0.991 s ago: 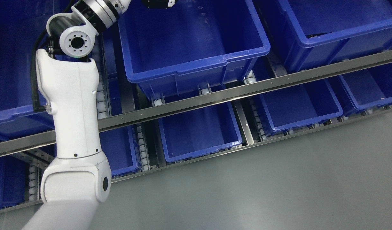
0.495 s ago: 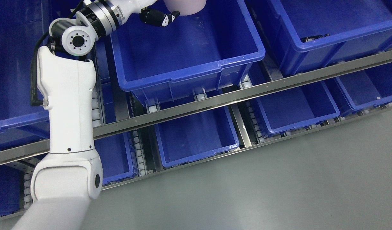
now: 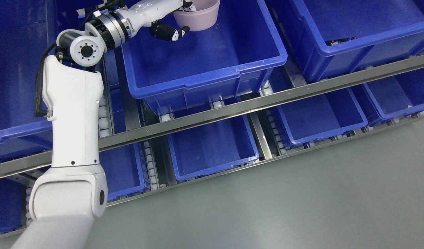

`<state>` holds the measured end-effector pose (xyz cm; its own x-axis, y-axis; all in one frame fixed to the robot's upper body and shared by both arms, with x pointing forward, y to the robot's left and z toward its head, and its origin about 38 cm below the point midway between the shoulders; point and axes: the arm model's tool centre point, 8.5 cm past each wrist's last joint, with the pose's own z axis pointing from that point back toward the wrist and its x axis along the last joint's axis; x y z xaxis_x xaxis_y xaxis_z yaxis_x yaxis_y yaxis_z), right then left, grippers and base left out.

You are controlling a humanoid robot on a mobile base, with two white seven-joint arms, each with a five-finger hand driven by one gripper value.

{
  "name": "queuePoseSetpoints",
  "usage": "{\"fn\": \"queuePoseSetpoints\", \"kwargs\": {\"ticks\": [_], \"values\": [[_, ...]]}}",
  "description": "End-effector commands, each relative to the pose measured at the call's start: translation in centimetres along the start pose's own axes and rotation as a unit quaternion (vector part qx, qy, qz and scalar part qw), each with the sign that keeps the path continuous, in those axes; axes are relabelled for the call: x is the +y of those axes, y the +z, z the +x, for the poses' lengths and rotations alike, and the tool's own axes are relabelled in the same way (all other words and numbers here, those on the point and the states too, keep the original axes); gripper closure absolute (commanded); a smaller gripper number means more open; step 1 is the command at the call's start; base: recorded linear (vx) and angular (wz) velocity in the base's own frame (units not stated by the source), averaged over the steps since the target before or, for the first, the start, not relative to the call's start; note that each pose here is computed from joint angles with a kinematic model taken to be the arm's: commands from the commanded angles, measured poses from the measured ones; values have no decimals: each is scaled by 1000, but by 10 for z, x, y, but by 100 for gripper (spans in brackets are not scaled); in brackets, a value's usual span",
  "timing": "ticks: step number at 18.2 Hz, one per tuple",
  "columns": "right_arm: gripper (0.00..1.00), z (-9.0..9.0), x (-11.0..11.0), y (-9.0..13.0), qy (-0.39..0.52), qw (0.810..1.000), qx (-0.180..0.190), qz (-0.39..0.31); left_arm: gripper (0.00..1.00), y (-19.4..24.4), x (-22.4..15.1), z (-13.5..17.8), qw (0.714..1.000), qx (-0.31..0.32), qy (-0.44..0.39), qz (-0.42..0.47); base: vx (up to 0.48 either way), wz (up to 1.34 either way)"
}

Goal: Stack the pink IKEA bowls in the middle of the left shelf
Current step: 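Release the bowls and raise the left hand out of the bin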

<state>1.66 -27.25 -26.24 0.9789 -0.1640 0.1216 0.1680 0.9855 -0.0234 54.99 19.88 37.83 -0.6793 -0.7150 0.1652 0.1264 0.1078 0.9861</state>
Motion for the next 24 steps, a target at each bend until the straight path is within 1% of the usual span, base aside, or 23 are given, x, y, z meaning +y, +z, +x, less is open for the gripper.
{"fn": "queuePoseSetpoints", "kwargs": {"ticks": [1, 2, 3, 4, 5, 6, 7, 8, 9, 11, 12, 13, 14, 16, 20, 24], "values": [[0, 2, -11, 1, 2, 1000, -1, -7, 46, -11, -19, 4, 1000, -12, 28, -8, 0, 0], [0, 2, -11, 1, 2, 1000, -1, -8, 39, -16, -16, 11, 999, -20, 36, 3, 0, 0], [0, 2, -11, 1, 2, 1000, -1, -7, 35, -15, -12, 11, 999, -21, 43, 16, 0, 0], [0, 2, -11, 1, 2, 1000, -1, -7, 29, -9, -4, 6, 997, -21, 60, 44, 0, 0], [0, 2, -11, 1, 2, 1000, -1, -7, 26, -3, 5, 2, 992, -26, 88, 92, 0, 0], [0, 2, -11, 1, 2, 1000, -1, -8, 26, 11, 17, -9, 980, -30, 119, 157, 0, 0], [0, 2, -11, 1, 2, 1000, -1, -8, 26, 28, 27, -20, 959, -37, 160, 230, 0, 0], [0, 2, -11, 1, 2, 1000, -1, -7, 26, 47, 34, -36, 921, -38, 219, 319, 0, 0], [0, 2, -11, 1, 2, 1000, -1, -7, 26, 60, 33, -47, 875, -41, 274, 397, 0, 0], [0, 2, -11, 1, 2, 1000, -1, -7, 21, 78, 18, -65, 770, -36, 378, 513, 0, 0], [0, 2, -11, 1, 2, 1000, -1, -7, 16, 72, 1, -66, 751, -13, 411, 517, 0, 0], [0, 2, -11, 1, 2, 1000, -1, -7, 5, 69, -12, -63, 751, 11, 424, 506, 0, 0], [0, 2, -11, 1, 2, 1000, -1, -7, 1, 69, -19, -57, 755, 21, 428, 496, 0, 0], [0, 2, -11, 1, 2, 1000, -1, -8, 0, 69, -27, -41, 766, 16, 424, 482, 0, 0], [0, 2, -11, 1, 2, 1000, -1, -7, 0, 84, -26, -18, 773, 17, 420, 475, -53, 0], [0, 2, -11, 1, 2, 1000, -1, -7, 0, 78, -42, -11, 782, 16, 423, 457, -149, 22]]}}
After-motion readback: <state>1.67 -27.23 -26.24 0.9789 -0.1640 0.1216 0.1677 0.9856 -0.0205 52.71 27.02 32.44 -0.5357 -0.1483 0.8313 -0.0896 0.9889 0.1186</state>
